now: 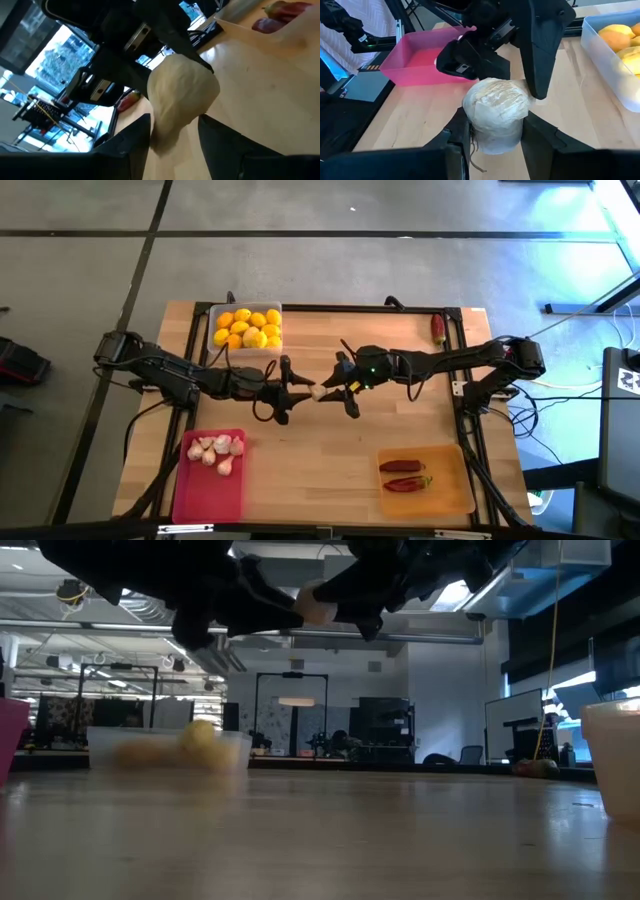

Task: Sort produce into baskets
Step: Put the white garlic into the red bin

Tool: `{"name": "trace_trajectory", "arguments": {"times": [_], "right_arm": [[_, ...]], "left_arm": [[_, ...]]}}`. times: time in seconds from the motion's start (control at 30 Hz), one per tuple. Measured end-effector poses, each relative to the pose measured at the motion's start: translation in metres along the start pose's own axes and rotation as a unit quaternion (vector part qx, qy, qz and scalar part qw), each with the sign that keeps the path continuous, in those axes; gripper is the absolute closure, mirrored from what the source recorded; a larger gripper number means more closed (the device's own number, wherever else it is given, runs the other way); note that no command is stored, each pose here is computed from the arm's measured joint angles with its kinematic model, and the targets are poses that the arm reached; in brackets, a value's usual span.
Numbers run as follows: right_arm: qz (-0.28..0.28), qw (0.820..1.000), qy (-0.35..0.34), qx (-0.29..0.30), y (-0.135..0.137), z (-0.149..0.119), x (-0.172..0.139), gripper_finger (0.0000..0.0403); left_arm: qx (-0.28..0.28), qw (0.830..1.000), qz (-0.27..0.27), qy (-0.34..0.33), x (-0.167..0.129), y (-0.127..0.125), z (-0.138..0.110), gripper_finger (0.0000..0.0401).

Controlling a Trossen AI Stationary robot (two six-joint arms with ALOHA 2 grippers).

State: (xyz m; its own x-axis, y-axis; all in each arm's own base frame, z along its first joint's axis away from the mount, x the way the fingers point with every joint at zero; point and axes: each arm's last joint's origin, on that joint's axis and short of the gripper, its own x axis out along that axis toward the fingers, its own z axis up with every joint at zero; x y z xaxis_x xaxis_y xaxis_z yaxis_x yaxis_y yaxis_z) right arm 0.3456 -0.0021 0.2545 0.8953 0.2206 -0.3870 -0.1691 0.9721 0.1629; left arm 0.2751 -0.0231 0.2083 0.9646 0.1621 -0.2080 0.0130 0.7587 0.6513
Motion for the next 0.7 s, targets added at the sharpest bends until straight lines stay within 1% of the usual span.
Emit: {"name": "trace_trajectory", "arguments": {"times": [0.17, 0.5, 0.6, 0.7], "right_arm": [[-0.001, 1.0, 0.0, 0.001, 0.0, 0.0, 0.0, 0.0287], [0.001, 1.0, 0.0, 0.005, 0.0002, -0.0001, 0.0, 0.0283], [0.001, 1.0, 0.0, 0.005, 0.0002, 0.0, 0.0, 0.0258], [0.0, 1.0, 0.0, 0.0, 0.0002, 0.0, -0.0001, 0.0216]], "left_arm": [[0.019, 1.0, 0.0, 0.0, 0.0, 0.0, -0.0001, 0.0273], [0.02, 1.0, 0.001, 0.0, -0.0001, 0.0, -0.0002, 0.0355], [0.02, 1.0, 0.001, 0.0, -0.0001, 0.0, -0.0002, 0.0369], [0.02, 1.0, 0.002, 0.0, -0.0001, 0.0001, -0.0002, 0.0373]]}}
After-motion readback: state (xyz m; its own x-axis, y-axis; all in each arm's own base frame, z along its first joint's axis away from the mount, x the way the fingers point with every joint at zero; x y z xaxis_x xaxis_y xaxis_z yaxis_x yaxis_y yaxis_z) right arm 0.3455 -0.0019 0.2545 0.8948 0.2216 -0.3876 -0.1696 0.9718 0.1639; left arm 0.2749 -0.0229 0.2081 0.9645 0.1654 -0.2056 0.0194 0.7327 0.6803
